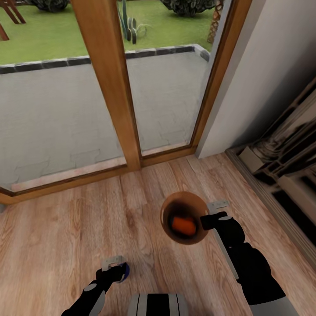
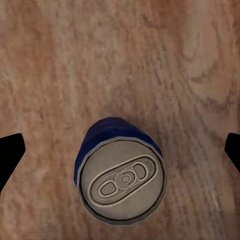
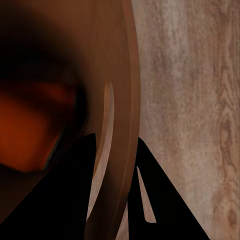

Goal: Put the three can of soda from the living room inside the tash can in the kitchen.

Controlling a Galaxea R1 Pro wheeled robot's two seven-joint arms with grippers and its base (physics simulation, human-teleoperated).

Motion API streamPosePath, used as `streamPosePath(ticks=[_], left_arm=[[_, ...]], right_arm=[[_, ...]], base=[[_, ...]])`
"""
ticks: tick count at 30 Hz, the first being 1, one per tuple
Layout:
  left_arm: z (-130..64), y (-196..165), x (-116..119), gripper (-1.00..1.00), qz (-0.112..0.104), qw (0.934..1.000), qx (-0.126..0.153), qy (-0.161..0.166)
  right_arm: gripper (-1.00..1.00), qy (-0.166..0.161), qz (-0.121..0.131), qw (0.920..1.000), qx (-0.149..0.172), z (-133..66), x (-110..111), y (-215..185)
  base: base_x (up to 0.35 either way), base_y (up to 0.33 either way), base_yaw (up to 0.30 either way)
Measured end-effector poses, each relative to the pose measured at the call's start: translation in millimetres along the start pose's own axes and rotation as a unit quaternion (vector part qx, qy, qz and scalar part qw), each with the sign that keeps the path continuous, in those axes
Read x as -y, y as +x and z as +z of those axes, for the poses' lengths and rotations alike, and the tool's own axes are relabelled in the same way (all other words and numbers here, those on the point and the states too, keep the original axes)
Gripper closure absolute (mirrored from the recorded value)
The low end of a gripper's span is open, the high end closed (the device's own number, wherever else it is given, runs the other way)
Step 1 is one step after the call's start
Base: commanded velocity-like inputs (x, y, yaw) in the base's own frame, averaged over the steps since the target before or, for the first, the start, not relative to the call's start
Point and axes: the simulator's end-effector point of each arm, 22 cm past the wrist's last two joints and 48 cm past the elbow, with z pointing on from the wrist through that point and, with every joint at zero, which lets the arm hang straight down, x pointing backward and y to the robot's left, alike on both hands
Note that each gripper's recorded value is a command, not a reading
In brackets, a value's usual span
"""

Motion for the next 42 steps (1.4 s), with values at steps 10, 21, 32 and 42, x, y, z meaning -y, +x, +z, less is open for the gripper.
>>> streamPosePath(ticks=[10,21,32,42], left_arm=[[0.0,0.0,0.2,-1.00,0.000,1.0000,0.000,0.000],[0.7,2.2,1.0,-1.00,0.000,1.0000,-0.002,0.001],[3.3,10.9,-0.6,-1.00,0.000,0.9999,-0.011,-0.001],[5.7,18.8,-2.2,-1.00,-0.001,0.9998,-0.018,-0.002]], right_arm=[[1.00,0.000,0.000,1.0000,0.000,0.1,0.1,0.1],[1.00,0.000,-0.001,1.0000,-0.002,1.7,-0.3,1.6],[1.00,-0.002,-0.001,0.9999,-0.010,8.1,-2.6,8.2],[1.00,-0.004,-0.002,0.9998,-0.017,14.1,-4.8,14.6]], base=[[0.018,0.000,0.000],[0.000,0.000,0.000],[0.000,0.000,0.000],[0.000,0.000,0.000]])
